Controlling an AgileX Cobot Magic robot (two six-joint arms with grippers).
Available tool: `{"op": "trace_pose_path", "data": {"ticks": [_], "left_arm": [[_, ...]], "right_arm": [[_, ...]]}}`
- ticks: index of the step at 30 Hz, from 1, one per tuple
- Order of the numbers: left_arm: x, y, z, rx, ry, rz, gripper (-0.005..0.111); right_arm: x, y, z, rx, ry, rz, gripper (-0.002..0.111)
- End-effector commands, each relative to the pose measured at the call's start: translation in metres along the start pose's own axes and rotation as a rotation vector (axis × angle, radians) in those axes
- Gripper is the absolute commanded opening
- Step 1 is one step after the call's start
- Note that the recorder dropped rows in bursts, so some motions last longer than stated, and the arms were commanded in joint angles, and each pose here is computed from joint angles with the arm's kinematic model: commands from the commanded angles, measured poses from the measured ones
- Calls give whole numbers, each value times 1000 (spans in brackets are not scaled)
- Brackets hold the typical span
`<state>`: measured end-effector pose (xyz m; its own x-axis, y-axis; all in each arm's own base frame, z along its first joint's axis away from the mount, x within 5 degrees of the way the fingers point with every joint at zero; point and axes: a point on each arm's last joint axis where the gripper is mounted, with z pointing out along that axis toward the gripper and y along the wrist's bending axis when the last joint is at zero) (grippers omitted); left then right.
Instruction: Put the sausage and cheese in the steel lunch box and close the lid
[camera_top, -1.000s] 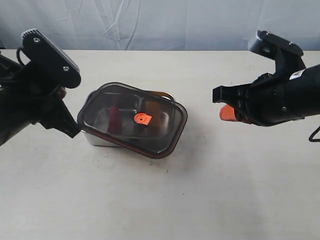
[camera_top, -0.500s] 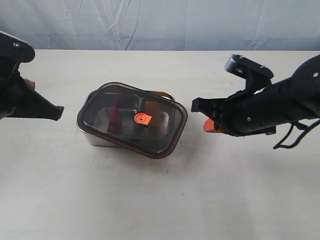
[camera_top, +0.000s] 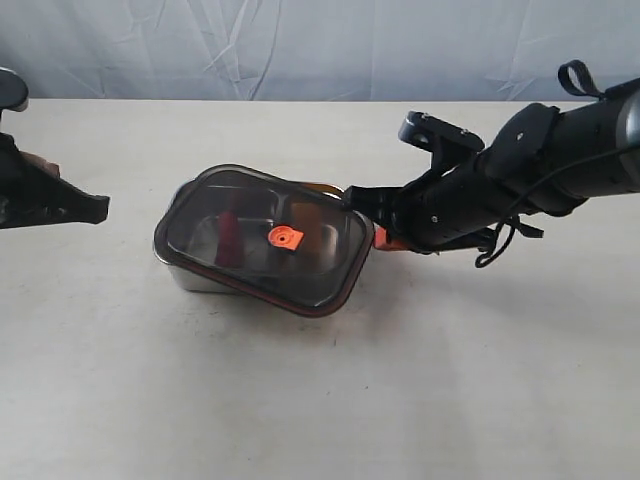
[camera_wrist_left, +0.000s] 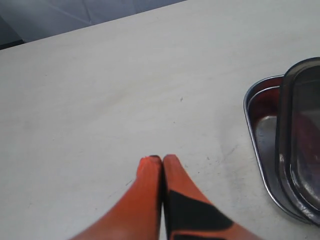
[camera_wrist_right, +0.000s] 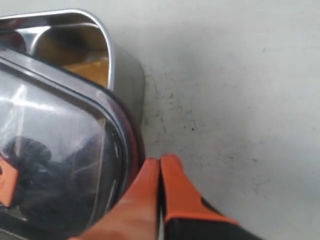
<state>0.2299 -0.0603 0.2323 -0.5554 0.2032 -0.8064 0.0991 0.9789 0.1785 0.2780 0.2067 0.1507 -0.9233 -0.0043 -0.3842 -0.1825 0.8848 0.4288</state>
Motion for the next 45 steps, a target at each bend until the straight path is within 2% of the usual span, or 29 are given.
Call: {"op": "trace_pose_path", "data": {"ticks": [1, 17, 24, 27, 29, 33, 38, 42, 45], "left_arm": [[-2, 0, -1, 6, -9, -13, 0], [-3, -1, -1, 20, -12, -13, 0], [-3, -1, -1, 20, -12, -13, 0], [-3, -1, -1, 20, -12, -13, 0], [-3, -1, -1, 20, -12, -13, 0], [-3, -1, -1, 20, -12, -13, 0], [-3, -1, -1, 20, -12, -13, 0], [-3, -1, -1, 22, -12, -13, 0], [-3, -2, -1, 30, -13, -13, 0]], "right_arm": [[-3, 3, 7, -8, 24, -5, 0], [-13, -1, 9, 24, -95, 5, 0], [-25, 10, 5, -9, -109, -17, 0], [-27, 13, 3, -12, -93, -69, 0], [-27, 11, 3, 3, -92, -111, 0], [-34, -3, -1, 29, -95, -75, 0], [-35, -21, -7, 37, -1, -34, 0], [-20, -20, -6, 42, 126, -97, 0], [-13, -12, -4, 32, 155, -118, 0]]}}
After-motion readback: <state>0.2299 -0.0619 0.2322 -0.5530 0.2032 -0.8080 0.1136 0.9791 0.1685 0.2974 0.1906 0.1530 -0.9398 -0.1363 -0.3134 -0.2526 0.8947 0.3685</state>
